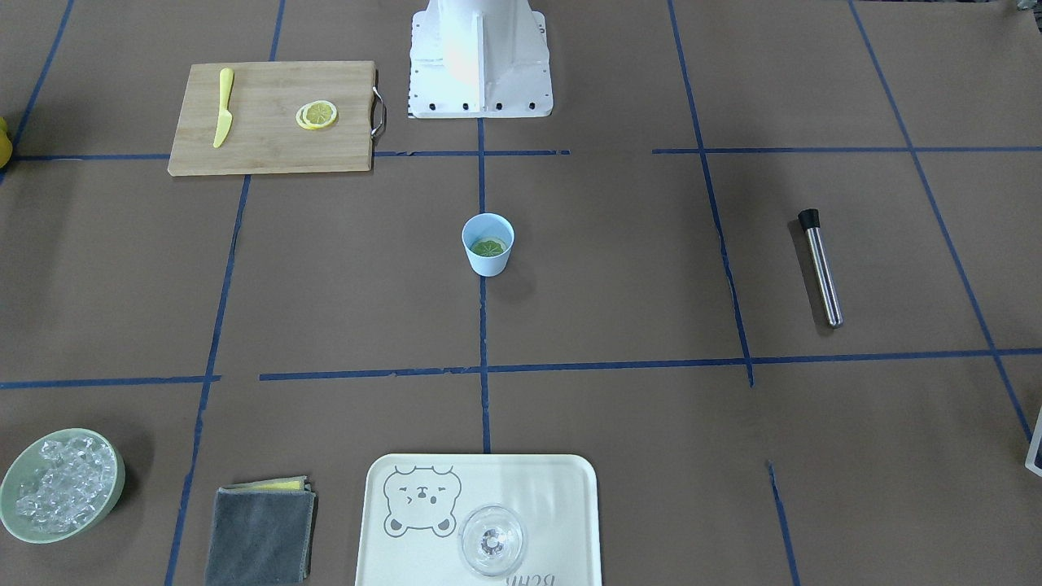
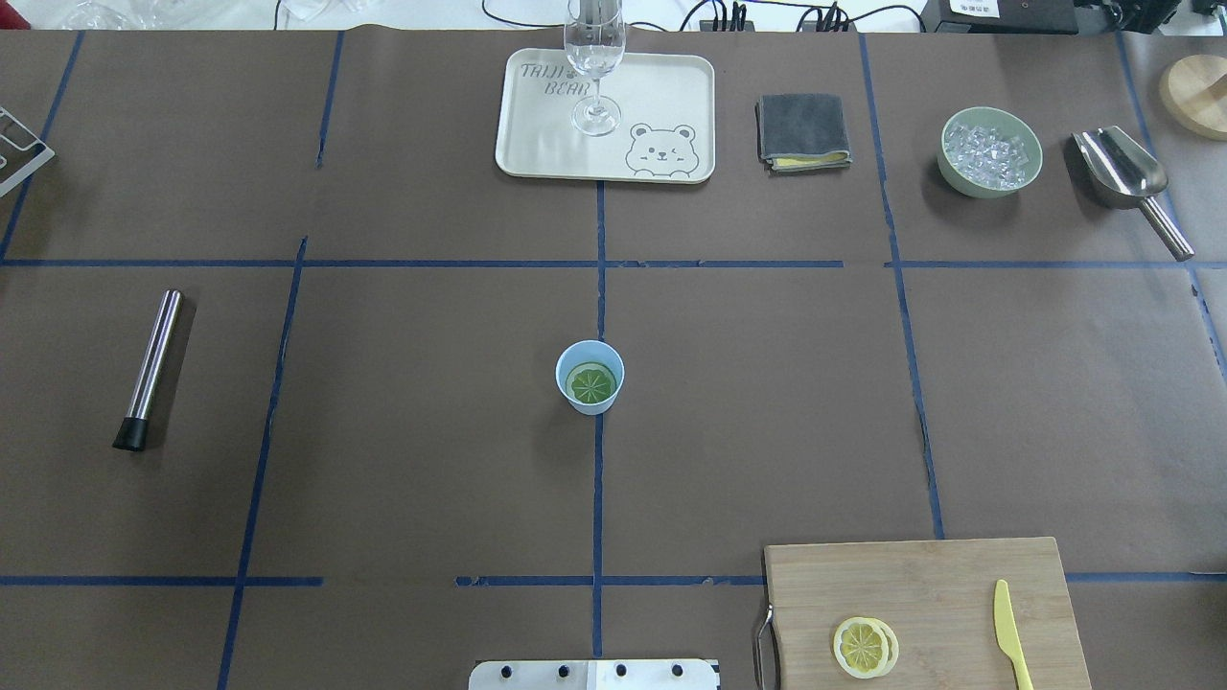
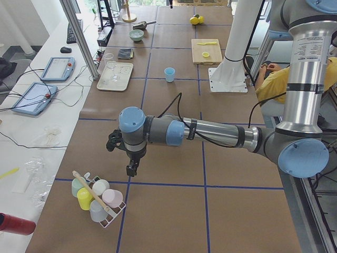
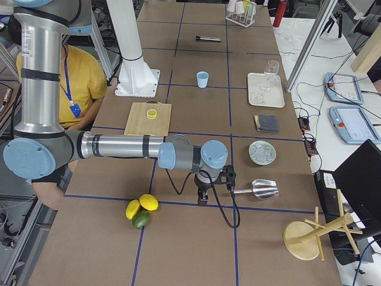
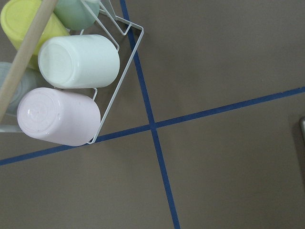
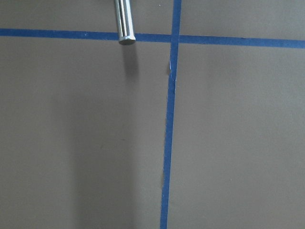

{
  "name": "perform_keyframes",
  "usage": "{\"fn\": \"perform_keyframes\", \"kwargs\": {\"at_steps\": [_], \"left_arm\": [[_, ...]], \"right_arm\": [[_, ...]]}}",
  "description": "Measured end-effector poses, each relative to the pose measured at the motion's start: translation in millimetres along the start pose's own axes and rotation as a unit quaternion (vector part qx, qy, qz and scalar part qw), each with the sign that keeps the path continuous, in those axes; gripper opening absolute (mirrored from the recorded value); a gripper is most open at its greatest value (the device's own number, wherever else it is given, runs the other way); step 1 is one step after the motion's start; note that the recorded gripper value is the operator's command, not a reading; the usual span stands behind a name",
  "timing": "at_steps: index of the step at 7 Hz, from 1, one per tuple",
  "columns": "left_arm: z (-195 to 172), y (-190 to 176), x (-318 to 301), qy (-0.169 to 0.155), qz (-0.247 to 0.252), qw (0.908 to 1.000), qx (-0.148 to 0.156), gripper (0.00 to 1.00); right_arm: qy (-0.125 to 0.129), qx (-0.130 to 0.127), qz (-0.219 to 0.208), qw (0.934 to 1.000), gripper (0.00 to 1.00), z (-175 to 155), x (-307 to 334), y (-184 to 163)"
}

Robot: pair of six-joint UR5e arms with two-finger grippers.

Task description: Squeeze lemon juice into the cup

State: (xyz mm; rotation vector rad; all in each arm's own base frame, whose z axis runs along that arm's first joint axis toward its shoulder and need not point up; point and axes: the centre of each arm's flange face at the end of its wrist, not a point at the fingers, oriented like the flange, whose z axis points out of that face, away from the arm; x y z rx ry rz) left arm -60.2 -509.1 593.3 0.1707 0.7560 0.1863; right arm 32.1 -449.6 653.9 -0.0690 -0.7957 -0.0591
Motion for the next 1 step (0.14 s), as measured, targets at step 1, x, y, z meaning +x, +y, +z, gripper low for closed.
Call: {"fn": "perform_keyframes", "kwargs": {"at_steps": [1], "left_arm": [[0.3, 1.0, -0.4, 0.000, -0.001, 1.0000, 0.000, 1.00]], "right_arm": [[0.001, 0.003, 0.003, 1.0000, 1.00, -1.9, -1.6, -2.4]]}}
